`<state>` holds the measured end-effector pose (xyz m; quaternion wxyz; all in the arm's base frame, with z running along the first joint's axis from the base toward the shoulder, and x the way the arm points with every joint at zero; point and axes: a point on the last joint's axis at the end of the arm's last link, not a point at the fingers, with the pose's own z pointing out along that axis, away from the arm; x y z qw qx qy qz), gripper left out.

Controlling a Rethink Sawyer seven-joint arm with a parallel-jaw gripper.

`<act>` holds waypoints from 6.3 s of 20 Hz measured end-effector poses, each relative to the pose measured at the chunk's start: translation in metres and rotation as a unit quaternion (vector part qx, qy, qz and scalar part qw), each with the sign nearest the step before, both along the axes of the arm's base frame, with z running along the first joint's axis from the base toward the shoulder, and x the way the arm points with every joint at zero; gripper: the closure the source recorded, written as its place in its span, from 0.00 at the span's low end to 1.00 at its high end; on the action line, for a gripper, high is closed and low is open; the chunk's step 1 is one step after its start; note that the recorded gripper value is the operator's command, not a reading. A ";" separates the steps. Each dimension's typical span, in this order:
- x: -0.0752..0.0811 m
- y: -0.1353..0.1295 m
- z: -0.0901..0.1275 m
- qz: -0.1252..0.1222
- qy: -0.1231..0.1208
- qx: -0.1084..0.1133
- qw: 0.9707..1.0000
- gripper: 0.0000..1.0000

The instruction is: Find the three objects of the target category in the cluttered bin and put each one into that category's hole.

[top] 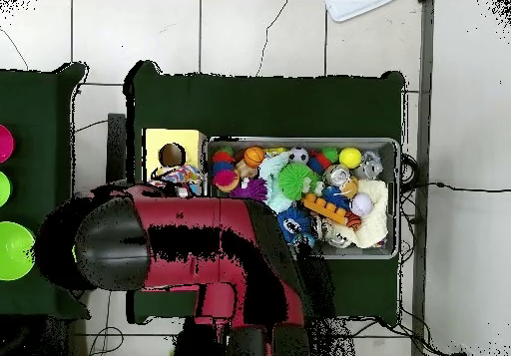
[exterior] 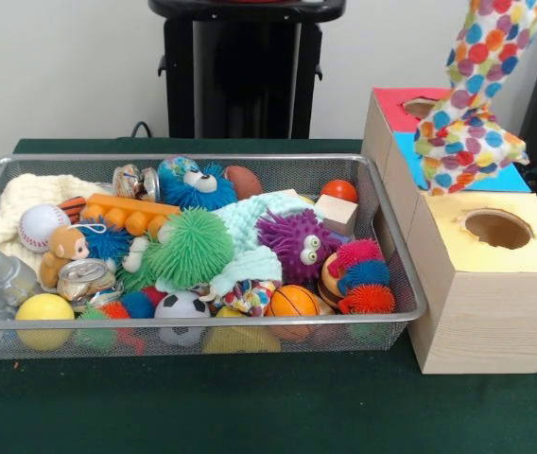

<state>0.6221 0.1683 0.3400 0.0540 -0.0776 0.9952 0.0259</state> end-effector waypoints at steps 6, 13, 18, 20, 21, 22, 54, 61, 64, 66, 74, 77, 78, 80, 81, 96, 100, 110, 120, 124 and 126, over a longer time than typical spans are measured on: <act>-0.003 0.015 0.005 0.005 -0.001 0.008 1.000 1.00; -0.009 0.031 0.006 0.011 0.001 0.014 1.000 1.00; -0.012 0.033 0.004 0.010 0.006 0.017 1.000 1.00; -0.014 0.034 0.002 0.009 0.009 0.019 1.000 1.00; -0.016 0.034 0.001 0.008 0.011 0.020 1.000 1.00; -0.017 0.035 -0.001 0.007 0.014 0.021 1.000 1.00; -0.017 0.055 -0.036 0.014 0.012 0.022 1.000 1.00; -0.024 0.065 -0.031 0.022 0.030 0.021 0.999 1.00; -0.027 0.071 -0.028 0.024 0.039 0.023 0.999 1.00; -0.028 0.072 -0.027 0.025 0.042 0.024 0.999 1.00; -0.020 0.071 -0.018 0.022 0.032 0.025 0.999 1.00; -0.015 0.072 -0.012 0.021 0.026 0.027 0.999 1.00; -0.011 0.073 -0.008 0.020 0.022 0.030 0.999 1.00; -0.010 0.074 -0.006 0.019 0.020 0.032 0.999 1.00; -0.009 0.074 -0.005 0.018 0.019 0.033 0.999 1.00; 0.008 0.075 -0.003 0.015 0.010 0.037 0.999 1.00; 0.009 0.073 -0.008 0.013 0.015 0.038 0.999 1.00; 0.012 0.067 -0.021 0.007 0.027 0.038 0.999 1.00; 0.014 0.063 -0.027 0.002 0.032 0.039 0.999 1.00; 0.014 0.062 -0.028 0.002 0.031 0.039 0.999 1.00; 0.015 0.062 -0.028 0.002 0.030 0.039 0.999 1.00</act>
